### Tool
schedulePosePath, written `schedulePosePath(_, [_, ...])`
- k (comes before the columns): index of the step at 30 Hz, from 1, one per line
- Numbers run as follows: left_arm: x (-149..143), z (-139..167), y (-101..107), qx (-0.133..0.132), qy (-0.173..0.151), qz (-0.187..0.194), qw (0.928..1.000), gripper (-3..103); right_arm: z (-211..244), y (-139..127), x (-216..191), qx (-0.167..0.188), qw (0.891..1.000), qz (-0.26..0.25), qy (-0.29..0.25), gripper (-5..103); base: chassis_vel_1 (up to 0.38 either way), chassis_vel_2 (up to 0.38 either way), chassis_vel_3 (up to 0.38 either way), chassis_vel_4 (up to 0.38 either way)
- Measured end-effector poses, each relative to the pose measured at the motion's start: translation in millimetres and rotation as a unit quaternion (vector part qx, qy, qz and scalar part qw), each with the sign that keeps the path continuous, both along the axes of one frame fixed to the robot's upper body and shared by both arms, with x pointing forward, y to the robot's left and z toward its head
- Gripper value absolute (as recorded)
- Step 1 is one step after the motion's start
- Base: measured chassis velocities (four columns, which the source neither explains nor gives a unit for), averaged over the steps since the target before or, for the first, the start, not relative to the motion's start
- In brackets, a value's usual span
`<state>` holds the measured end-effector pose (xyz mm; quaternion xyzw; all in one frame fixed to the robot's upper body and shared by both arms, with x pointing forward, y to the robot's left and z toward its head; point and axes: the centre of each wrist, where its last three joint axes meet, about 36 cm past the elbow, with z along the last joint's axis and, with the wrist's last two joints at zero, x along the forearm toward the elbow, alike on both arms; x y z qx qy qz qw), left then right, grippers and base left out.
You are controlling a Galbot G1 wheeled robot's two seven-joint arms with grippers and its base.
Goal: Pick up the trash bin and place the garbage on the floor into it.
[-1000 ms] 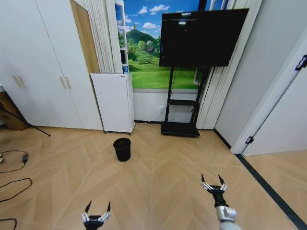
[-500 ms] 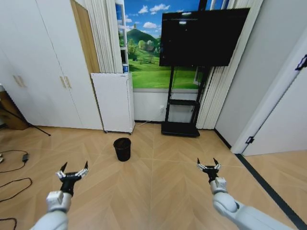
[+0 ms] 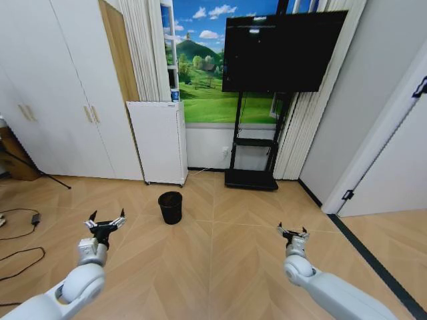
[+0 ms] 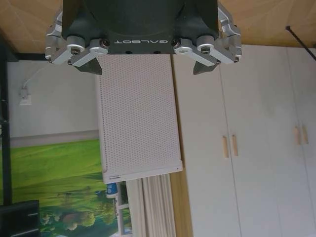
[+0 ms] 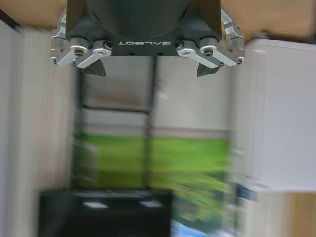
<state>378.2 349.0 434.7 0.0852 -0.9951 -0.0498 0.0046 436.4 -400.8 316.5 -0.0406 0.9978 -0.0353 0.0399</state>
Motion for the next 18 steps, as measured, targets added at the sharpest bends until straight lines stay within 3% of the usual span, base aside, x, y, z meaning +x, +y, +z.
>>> schedulePosePath(1, [0,0,0,0.000,0.000,0.000,1.0000,100,0,0,0,0.000,1.000,0.000,0.000,100,0.000,0.000,0.000,0.000])
schedulePosePath(4, [-2,-1,-5,-0.016,0.003,-0.040,0.9991,100,8,-6,-12,-0.030,0.995,0.097,-0.023,100,0.000,0.000,0.000,0.000])
schedulePosePath(7, [1,3,-8,-0.026,-0.004,-0.067,0.9974,100,14,-5,-11,-0.033,0.993,0.107,-0.027,100,0.000,0.000,0.000,0.000])
schedulePosePath(11, [7,6,-7,-0.026,-0.008,-0.076,0.9967,100,18,-6,-6,-0.039,0.994,0.100,-0.027,100,0.000,0.000,0.000,0.000])
schedulePosePath(14, [21,8,1,-0.020,-0.013,-0.059,0.9980,100,25,8,12,-0.028,0.999,0.030,-0.020,100,0.000,0.000,0.000,0.000])
schedulePosePath(18, [26,10,3,-0.021,-0.015,-0.054,0.9982,100,27,16,17,-0.020,1.000,0.011,-0.021,100,0.000,0.000,0.000,0.000])
